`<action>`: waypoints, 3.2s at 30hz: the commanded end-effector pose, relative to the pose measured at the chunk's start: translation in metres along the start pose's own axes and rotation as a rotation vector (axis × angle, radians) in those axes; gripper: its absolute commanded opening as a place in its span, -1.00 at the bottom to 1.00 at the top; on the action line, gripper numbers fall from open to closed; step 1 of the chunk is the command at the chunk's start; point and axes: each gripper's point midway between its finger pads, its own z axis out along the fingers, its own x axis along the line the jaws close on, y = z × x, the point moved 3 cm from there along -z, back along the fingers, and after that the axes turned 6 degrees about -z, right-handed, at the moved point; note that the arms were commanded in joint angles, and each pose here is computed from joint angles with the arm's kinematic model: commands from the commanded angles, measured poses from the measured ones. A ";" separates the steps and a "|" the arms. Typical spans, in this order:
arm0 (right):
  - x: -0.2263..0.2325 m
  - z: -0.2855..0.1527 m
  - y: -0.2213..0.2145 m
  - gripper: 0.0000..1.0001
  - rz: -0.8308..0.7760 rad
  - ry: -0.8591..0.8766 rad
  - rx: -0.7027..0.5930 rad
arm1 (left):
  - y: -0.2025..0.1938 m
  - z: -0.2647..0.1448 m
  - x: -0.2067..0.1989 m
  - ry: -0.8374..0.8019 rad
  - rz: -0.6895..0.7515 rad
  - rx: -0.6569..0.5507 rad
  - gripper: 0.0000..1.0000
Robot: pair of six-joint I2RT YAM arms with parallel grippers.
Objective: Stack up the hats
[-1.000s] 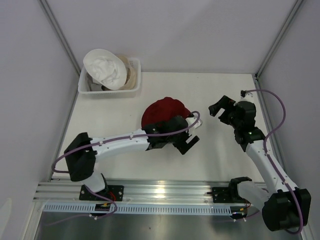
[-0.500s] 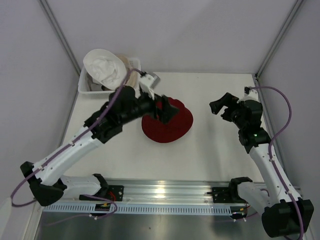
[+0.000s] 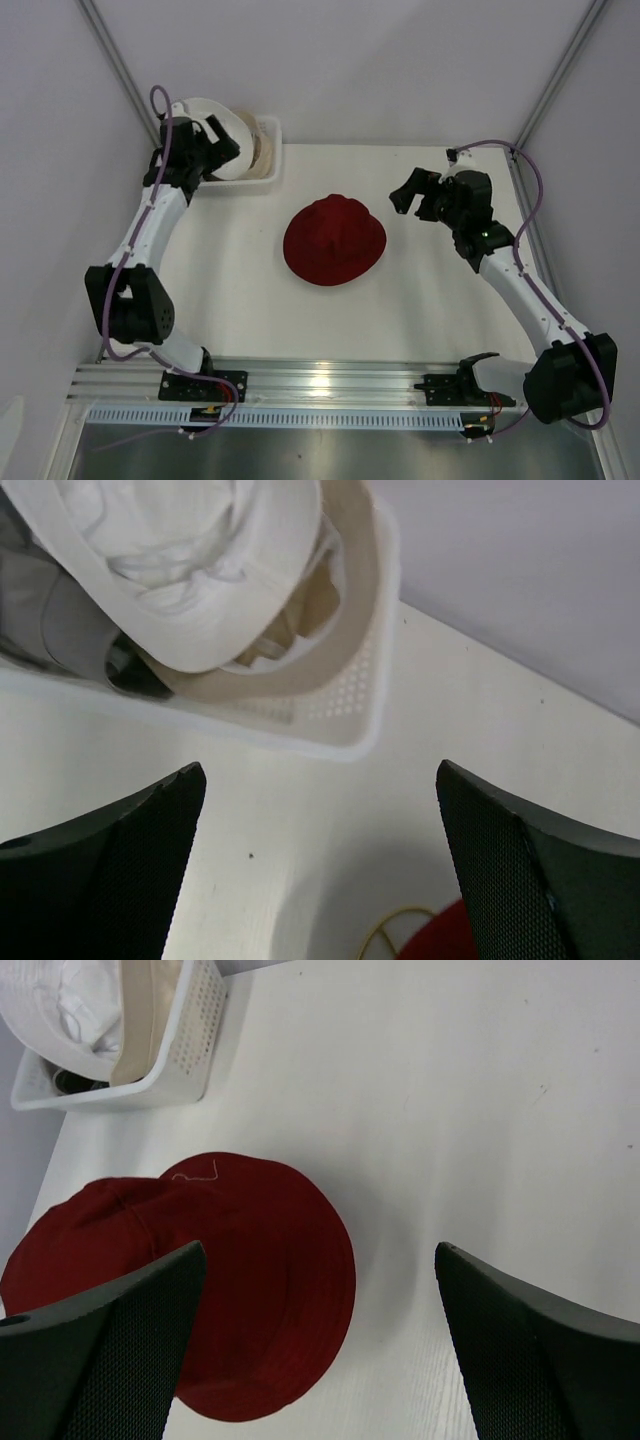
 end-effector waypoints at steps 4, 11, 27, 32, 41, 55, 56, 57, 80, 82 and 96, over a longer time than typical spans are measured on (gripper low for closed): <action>0.000 0.011 0.031 0.99 -0.045 -0.020 -0.072 | 0.076 0.047 0.060 -0.099 -0.189 -0.149 0.86; -0.011 0.034 0.031 0.99 -0.052 -0.069 -0.051 | 0.085 0.106 0.101 -0.029 -0.175 -0.129 0.83; -0.008 0.054 0.068 0.99 -0.031 -0.097 -0.111 | 0.101 0.162 0.136 0.013 -0.204 -0.260 -0.62; -0.007 0.056 0.072 0.99 -0.032 -0.089 -0.111 | 0.119 0.141 0.120 -0.018 -0.092 -0.295 -0.99; -0.007 0.048 0.064 0.99 -0.031 -0.089 -0.074 | 0.094 0.033 -0.014 -0.290 0.568 -0.313 -0.99; -0.019 -0.013 0.059 0.99 -0.001 -0.153 -0.109 | 0.010 -0.060 -0.147 -0.546 0.977 -0.243 -0.99; -0.021 -0.014 0.054 0.99 0.001 -0.158 -0.102 | 0.006 -0.068 -0.151 -0.561 0.980 -0.244 -0.99; -0.021 -0.017 0.054 0.99 0.001 -0.158 -0.107 | 0.001 -0.074 -0.156 -0.579 0.983 -0.238 -0.99; 0.001 -0.016 0.028 0.99 0.161 0.012 -0.042 | -0.112 -0.178 -0.167 -0.735 1.257 -0.019 -0.99; -0.001 -0.009 0.024 0.99 0.206 0.002 -0.034 | -0.128 -0.190 -0.164 -0.778 1.256 0.022 -0.99; 0.027 -0.011 0.012 0.99 0.461 0.104 0.004 | -0.236 -0.254 -0.133 -1.010 1.140 0.391 -0.99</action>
